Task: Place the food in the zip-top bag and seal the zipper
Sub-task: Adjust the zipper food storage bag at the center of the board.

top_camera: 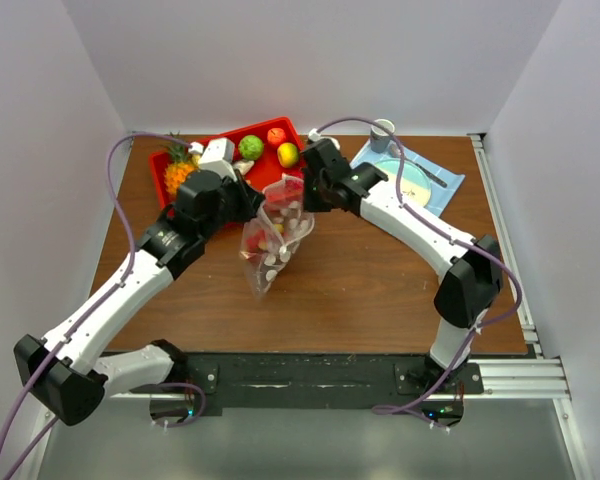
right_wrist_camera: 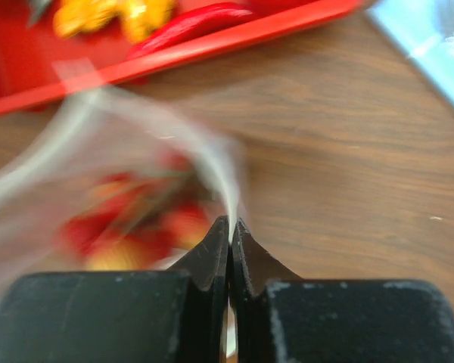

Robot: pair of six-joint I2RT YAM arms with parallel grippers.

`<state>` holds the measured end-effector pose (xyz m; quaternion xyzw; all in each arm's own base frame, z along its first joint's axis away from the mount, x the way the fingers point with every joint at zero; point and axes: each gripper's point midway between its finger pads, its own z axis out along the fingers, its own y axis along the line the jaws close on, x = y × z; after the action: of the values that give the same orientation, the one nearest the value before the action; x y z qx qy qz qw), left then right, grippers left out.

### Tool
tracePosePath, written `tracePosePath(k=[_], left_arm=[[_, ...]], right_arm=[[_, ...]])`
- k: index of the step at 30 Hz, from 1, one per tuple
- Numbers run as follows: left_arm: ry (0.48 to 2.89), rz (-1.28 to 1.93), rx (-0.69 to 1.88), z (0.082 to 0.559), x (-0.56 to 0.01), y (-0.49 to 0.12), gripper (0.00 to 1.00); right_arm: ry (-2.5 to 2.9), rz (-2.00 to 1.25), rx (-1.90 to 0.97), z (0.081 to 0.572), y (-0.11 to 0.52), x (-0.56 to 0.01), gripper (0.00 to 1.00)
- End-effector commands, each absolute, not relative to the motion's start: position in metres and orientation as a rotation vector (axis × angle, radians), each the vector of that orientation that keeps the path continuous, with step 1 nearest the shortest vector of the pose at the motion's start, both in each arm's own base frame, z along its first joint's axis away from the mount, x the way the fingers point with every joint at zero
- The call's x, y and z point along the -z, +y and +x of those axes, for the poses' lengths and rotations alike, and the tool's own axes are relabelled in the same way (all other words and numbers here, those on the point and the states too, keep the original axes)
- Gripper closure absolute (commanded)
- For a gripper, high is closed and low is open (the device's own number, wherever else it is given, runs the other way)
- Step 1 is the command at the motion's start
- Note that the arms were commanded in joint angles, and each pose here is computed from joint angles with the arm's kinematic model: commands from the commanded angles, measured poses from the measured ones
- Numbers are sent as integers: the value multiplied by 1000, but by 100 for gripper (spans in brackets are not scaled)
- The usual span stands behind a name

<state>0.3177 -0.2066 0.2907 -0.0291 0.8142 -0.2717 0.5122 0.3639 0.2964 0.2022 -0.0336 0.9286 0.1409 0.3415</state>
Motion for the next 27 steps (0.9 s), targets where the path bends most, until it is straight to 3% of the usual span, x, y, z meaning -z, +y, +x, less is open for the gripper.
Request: tracePosePath(k=[1,7,13,25,26,27], left_arm=[[2004,-39,677,329,-270,-221,100],[2016,-64,682,330,-247,-221,100],[2006,-66,690,331,-249,-223,100],[2000,-64,700,334,-250,-226,100],[2000,-61,705,333,-250,-227,100],[2001,-57,707,333,-251,-227,100]], right_arm=[[2360,-79,-428,374,283,-240,87],[2395,-117,-367,355,277,-216,55],[2381,-67,-376,341,258,-209,50],[2407,-15,-500,357,290,-186,55],[2402,-11,-499,358,290,-187,60],[2387,-5,-497,357,288,-194,81]])
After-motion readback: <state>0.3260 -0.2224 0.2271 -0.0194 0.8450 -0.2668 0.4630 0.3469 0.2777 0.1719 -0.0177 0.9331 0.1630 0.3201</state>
